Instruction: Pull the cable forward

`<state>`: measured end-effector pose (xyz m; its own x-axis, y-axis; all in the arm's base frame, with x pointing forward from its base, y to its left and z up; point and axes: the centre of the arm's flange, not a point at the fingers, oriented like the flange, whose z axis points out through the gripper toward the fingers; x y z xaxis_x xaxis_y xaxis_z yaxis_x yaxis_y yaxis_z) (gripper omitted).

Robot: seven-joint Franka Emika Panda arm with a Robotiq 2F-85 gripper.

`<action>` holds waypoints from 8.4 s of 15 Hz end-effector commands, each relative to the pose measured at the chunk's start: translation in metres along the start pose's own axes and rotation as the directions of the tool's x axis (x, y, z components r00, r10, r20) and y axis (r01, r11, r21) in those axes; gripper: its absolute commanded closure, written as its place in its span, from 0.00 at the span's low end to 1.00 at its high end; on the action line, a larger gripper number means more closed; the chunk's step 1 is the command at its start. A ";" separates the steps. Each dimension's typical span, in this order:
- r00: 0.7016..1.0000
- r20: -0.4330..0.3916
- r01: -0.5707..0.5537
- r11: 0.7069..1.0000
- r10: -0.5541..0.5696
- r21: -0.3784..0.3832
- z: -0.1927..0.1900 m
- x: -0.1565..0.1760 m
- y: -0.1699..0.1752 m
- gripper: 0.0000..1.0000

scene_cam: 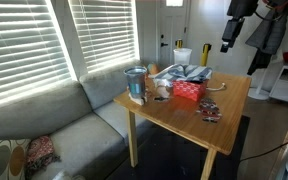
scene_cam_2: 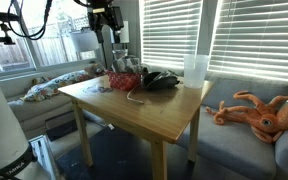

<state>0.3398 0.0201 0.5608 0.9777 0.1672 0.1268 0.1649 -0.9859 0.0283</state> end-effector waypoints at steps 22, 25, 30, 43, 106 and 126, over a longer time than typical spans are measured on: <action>0.960 0.123 -0.260 0.965 0.253 0.042 0.054 -0.005 0.093 0.00; 0.912 0.182 -0.380 0.924 0.369 0.032 0.089 -0.017 0.119 0.00; 0.866 0.161 -0.483 0.876 0.474 0.018 0.111 -0.021 0.136 0.00; 0.740 0.262 -0.637 0.771 0.620 -0.023 0.171 -0.002 0.143 0.00; -0.016 0.157 -0.879 0.061 0.988 -0.473 0.164 -0.152 0.327 0.95; 0.028 0.010 -0.969 0.030 1.000 -0.244 0.128 -0.142 0.329 0.26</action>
<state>0.2784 -0.3513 0.3976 0.1109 -0.9938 0.0110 -0.9731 -0.1063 0.2046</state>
